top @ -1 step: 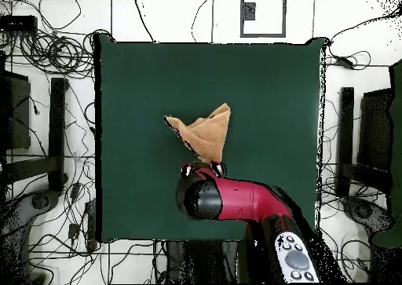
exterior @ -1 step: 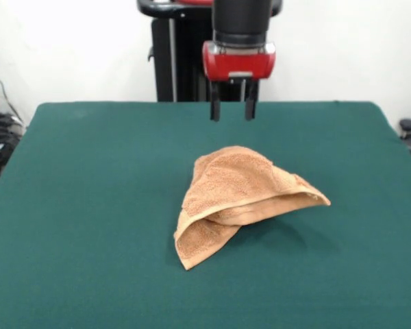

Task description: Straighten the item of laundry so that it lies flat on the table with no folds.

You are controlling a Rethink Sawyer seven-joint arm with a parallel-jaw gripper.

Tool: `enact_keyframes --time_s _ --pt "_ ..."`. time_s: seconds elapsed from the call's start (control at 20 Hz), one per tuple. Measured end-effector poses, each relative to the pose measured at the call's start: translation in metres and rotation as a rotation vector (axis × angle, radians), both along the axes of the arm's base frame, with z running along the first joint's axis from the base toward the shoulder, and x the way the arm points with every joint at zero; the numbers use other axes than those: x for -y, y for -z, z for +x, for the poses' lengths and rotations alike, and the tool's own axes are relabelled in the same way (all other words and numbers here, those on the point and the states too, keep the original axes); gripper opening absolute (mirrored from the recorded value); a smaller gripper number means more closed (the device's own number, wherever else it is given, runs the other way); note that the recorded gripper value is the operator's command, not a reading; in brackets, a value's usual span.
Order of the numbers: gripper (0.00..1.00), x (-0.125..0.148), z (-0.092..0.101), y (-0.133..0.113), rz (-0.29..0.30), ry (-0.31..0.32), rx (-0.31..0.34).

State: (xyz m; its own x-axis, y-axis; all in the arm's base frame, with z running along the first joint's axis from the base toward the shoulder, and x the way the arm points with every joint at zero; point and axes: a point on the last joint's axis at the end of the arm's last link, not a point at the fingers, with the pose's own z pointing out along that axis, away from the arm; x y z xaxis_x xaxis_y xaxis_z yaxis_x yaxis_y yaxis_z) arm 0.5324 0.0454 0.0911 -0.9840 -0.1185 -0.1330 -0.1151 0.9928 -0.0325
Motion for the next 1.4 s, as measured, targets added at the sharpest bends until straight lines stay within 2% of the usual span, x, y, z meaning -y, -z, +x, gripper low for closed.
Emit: enact_keyframes --time_s 0.3,0.5,0.85,1.4 --pt "1.00 -0.002 0.002 -0.011 -0.005 -0.002 0.012" --pt "1.00 -0.010 0.013 -0.005 -0.003 -0.015 -0.002" --pt "1.00 -0.026 0.043 0.018 0.009 -0.023 -0.034" --pt "1.00 -0.021 0.076 0.043 0.016 -0.008 -0.064"
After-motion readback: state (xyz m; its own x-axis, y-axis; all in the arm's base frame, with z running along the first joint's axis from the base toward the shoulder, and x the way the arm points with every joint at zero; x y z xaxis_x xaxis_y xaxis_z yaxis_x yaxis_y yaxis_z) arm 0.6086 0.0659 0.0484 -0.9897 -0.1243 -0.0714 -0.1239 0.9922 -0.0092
